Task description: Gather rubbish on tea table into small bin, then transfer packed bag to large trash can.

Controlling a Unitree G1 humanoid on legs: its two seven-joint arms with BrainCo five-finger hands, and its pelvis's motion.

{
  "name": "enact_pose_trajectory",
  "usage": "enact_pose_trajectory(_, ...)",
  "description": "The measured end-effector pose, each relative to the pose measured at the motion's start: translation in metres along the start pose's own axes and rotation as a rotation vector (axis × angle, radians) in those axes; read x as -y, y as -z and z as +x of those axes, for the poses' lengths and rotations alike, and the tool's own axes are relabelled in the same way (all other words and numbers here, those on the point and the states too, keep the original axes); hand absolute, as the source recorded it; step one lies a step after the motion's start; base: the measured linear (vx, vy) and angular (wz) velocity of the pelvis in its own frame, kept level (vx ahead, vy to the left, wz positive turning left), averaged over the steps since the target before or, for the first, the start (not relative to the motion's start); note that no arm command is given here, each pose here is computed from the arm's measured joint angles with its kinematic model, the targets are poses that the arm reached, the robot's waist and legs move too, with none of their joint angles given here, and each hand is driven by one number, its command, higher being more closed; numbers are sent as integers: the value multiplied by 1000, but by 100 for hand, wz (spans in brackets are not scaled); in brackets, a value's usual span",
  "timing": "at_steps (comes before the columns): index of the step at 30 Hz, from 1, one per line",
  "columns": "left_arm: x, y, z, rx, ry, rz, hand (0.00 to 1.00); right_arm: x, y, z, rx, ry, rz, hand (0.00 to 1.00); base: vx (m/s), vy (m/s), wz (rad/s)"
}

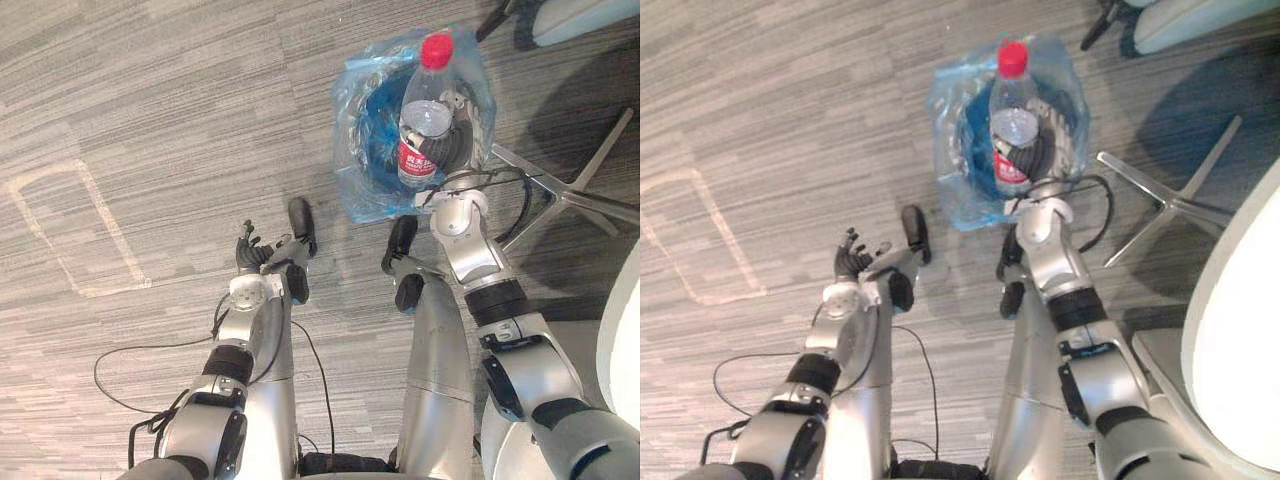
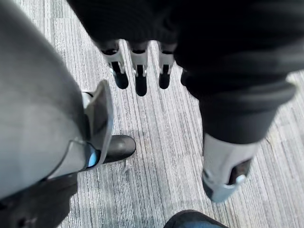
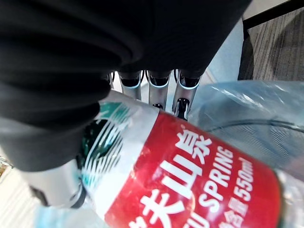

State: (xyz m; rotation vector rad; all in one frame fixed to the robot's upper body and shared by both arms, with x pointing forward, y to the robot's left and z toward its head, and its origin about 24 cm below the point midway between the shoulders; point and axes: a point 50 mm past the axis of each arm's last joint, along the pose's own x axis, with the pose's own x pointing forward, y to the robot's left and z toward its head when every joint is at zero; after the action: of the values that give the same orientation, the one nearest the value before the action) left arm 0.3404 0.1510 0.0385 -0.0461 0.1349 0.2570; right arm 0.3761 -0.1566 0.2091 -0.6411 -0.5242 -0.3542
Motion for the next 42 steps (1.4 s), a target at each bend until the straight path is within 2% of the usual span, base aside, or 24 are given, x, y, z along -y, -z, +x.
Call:
enact_pose_trajectory(11, -1, 4, 0, -17, -1, 8, 0, -6, 17, -12, -50, -30, -29, 0, -29, -5, -1)
enact_pose_trajectory(17, -7, 7, 1, -26, -13, 28, 0, -16, 26, -27, -22, -100, -151, 0, -51, -13, -5)
enact_pose_trajectory(25, -8, 33, -6, -119, 0, 83, 0, -35, 36, -52, 37, -236, -324, 0, -32, -12, -2)
enact_pose_trajectory(42, -6, 40, -9, -124, 28, 124, 0, -54, 51, -71, 72, -401, -464, 0, -25, -8, -2)
